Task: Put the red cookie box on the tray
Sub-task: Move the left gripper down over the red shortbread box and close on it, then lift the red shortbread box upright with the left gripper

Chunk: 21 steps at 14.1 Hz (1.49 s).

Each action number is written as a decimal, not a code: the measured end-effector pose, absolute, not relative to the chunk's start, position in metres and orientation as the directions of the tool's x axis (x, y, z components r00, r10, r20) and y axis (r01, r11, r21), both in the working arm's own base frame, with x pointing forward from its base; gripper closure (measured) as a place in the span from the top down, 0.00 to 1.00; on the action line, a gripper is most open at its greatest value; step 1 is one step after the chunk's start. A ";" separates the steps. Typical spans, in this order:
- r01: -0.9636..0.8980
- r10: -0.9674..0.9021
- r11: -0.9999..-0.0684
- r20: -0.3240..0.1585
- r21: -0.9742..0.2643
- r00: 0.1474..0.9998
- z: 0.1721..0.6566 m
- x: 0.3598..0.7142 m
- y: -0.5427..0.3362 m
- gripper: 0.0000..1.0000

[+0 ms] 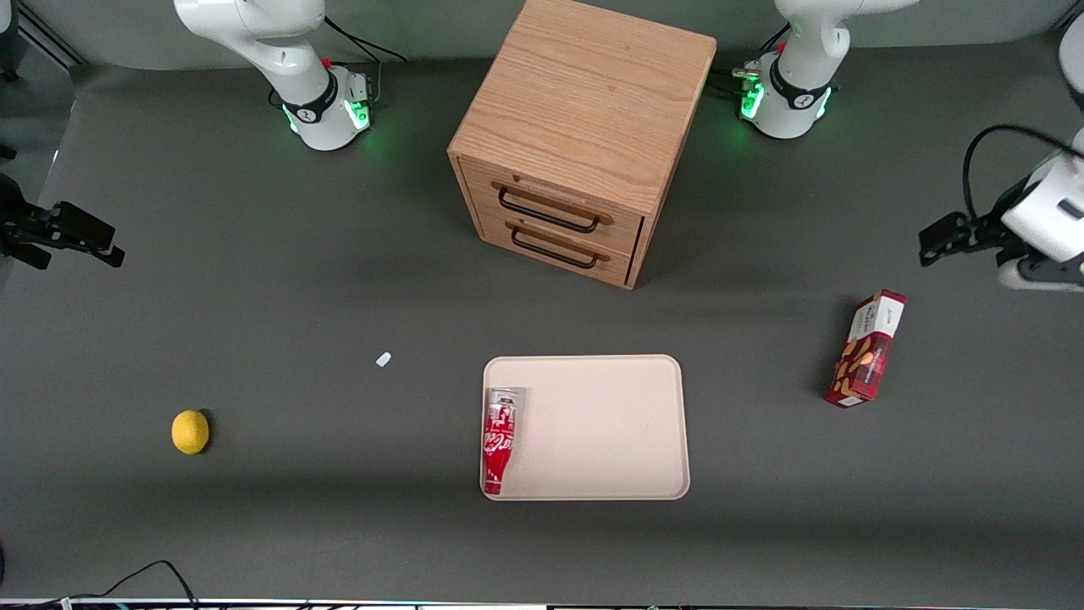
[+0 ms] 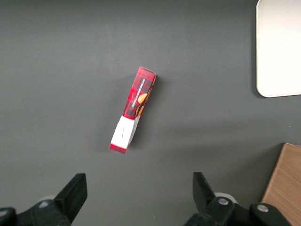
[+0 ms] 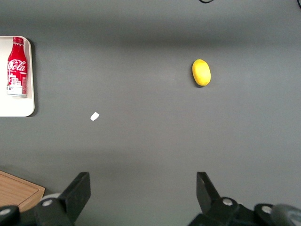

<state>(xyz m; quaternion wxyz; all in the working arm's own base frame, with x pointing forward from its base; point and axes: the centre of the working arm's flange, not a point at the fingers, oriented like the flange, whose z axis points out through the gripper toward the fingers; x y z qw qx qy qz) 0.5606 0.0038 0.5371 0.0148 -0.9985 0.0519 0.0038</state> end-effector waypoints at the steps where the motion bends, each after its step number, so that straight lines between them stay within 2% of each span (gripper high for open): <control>1: -0.142 -0.142 -0.989 -0.011 -0.027 0.990 0.520 0.567 0.004 1.00; 3: -0.195 -0.194 -0.981 -0.029 -0.019 0.981 0.490 0.577 0.008 1.00; 9: -0.401 -0.399 -0.915 -0.043 -0.046 0.916 0.395 0.609 0.014 1.00; 15: -0.484 -0.485 -0.872 -0.010 -0.073 0.874 0.300 0.590 0.047 1.00; 21: -0.488 -0.489 -0.870 -0.002 -0.065 0.872 0.249 0.577 0.047 1.00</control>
